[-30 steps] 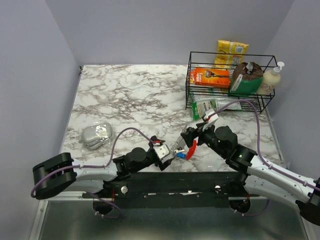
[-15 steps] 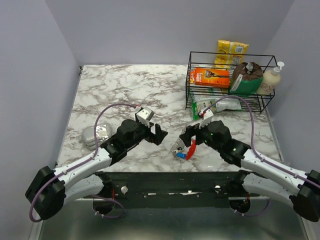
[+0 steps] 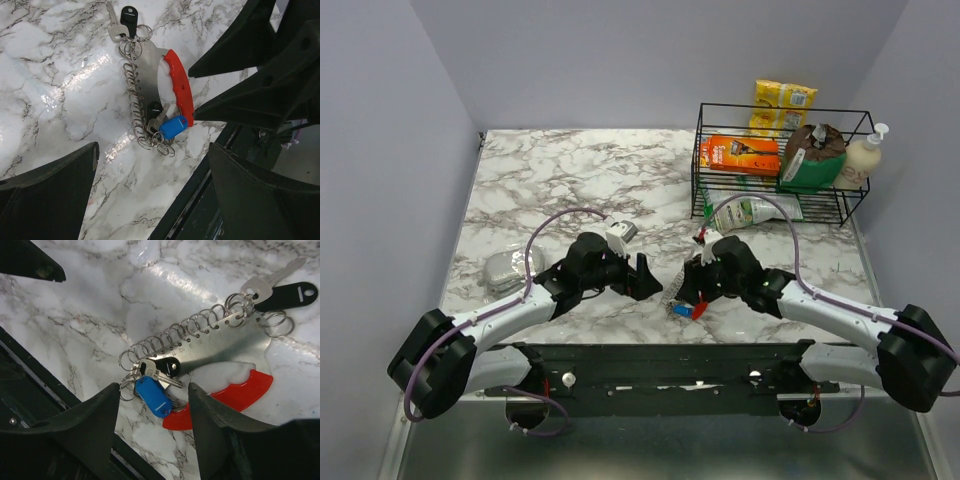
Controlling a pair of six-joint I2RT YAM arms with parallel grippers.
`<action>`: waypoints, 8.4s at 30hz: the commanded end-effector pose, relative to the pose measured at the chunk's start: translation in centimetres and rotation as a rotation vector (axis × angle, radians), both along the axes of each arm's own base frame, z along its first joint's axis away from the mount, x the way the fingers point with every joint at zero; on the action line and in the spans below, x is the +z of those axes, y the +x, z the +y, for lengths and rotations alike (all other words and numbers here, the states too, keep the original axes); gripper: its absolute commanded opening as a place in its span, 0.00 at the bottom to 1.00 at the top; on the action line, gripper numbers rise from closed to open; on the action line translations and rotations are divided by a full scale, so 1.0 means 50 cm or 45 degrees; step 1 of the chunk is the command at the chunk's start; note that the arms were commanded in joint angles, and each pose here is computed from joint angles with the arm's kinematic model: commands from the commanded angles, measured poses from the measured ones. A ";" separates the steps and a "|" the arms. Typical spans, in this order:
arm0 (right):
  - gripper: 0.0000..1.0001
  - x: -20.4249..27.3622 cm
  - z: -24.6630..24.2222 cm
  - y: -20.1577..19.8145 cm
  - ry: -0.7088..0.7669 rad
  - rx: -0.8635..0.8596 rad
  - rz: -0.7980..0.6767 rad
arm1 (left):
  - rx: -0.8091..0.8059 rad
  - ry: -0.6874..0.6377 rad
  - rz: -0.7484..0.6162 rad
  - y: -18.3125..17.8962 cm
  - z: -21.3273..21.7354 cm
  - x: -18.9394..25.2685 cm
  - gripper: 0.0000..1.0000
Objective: Put the keys on the keyring
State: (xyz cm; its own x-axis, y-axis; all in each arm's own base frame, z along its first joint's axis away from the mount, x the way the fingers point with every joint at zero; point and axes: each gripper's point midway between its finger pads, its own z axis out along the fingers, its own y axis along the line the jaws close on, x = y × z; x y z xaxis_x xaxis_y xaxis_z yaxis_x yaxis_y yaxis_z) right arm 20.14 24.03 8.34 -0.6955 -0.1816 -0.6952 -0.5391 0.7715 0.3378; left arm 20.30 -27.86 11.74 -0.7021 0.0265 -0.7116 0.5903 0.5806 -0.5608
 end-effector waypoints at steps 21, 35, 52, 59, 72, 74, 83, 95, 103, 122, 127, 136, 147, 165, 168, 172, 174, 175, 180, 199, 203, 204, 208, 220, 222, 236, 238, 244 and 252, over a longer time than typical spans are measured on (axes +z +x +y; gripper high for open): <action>0.43 -0.101 0.021 -0.089 -0.094 0.150 0.335 | -0.072 0.081 0.140 -0.020 -0.021 -0.079 0.93; 0.10 -0.079 0.048 -0.086 -0.005 0.180 0.318 | -0.054 0.120 0.124 -0.012 -0.014 -0.086 0.92; 0.13 -0.064 0.056 -0.082 -0.010 0.199 0.258 | -0.033 0.135 0.037 -0.003 0.000 -0.053 0.92; 0.17 0.054 0.032 -0.029 0.088 0.030 -0.010 | -0.007 0.135 -0.015 0.003 0.009 -0.036 0.94; 0.38 0.171 -0.100 0.002 0.244 -0.350 -0.377 | 0.152 0.209 -0.240 0.046 0.061 0.033 0.99; 0.42 0.182 -0.110 -0.002 0.277 -0.367 -0.407 | 0.182 0.219 -0.275 0.052 0.071 0.048 0.99; 0.45 0.199 -0.150 0.003 0.279 -0.472 -0.470 | 0.416 0.239 -0.353 0.083 0.126 0.087 0.99; 0.84 0.239 -0.157 0.002 0.300 -0.448 -0.552 | 0.788 0.178 -0.414 0.113 0.211 0.136 0.99; 1.00 0.256 -0.158 0.000 0.326 -0.436 -0.588 | 0.907 0.136 -0.424 0.117 0.239 0.151 0.99; 1.00 0.257 -0.148 0.010 0.319 -0.414 -0.627 | 0.969 0.096 -0.471 0.112 0.264 0.156 0.99; 1.00 0.261 -0.147 0.014 0.309 -0.414 -0.638 | 0.934 0.123 -0.482 0.112 0.258 0.168 0.99; 1.00 0.277 -0.141 0.027 0.300 -0.413 -0.675 | 0.876 0.117 -0.548 0.115 0.246 0.256 0.99; 1.00 0.326 -0.138 0.036 0.297 -0.398 -0.748 | 0.583 0.080 -0.650 0.067 0.203 0.352 0.99; 1.00 0.444 -0.158 0.034 0.388 -0.427 -0.909 | 0.615 0.207 -0.709 0.065 0.243 0.389 0.99; 1.00 0.455 -0.158 0.031 0.403 -0.417 -0.925 | 0.623 0.220 -0.710 0.065 0.247 0.386 0.99; 1.00 0.473 -0.156 0.027 0.430 -0.404 -0.942 | 0.628 0.217 -0.719 0.063 0.250 0.391 0.99; 1.00 0.477 -0.154 0.026 0.435 -0.396 -0.948 | 0.623 0.218 -0.721 0.064 0.249 0.389 0.99; 1.00 0.479 -0.154 0.027 0.437 -0.396 -0.953 | 0.626 0.214 -0.724 0.064 0.250 0.392 0.99; 1.00 0.471 -0.152 0.030 0.419 -0.395 -0.951 | 0.613 0.228 -0.714 0.065 0.245 0.378 0.99; 1.00 0.326 -0.179 0.081 0.176 -0.557 -0.867 | 0.551 0.376 -0.518 0.106 0.195 0.246 0.99; 1.00 0.313 -0.189 0.093 0.138 -0.613 -0.871 | 0.521 0.388 -0.478 0.113 0.177 0.220 0.98; 1.00 0.309 -0.191 0.094 0.131 -0.622 -0.869 | 0.520 0.393 -0.472 0.116 0.175 0.215 0.99; 1.00 0.286 -0.200 0.102 0.088 -0.662 -0.858 | 0.518 0.409 -0.426 0.128 0.162 0.187 0.99; 1.00 0.228 -0.207 0.114 0.009 -0.721 -0.802 | 0.588 0.366 -0.309 0.171 0.159 0.122 0.99; 1.00 0.219 -0.209 0.117 -0.007 -0.737 -0.789 | 0.591 0.364 -0.292 0.177 0.161 0.113 0.99; 1.00 0.182 -0.208 0.148 0.050 -0.759 -0.663 | 0.847 0.194 -0.172 0.253 0.275 0.087 0.99; 1.00 0.175 -0.226 0.162 0.069 -0.806 -0.628 | 0.897 0.142 -0.158 0.265 0.303 0.088 0.99; 1.00 0.171 -0.266 0.196 0.107 -0.912 -0.569 | 1.060 0.093 -0.128 0.274 0.377 0.071 0.99; 1.00 0.178 -0.288 0.204 0.158 -0.955 -0.551 | 1.117 0.057 -0.169 0.270 0.407 0.085 0.99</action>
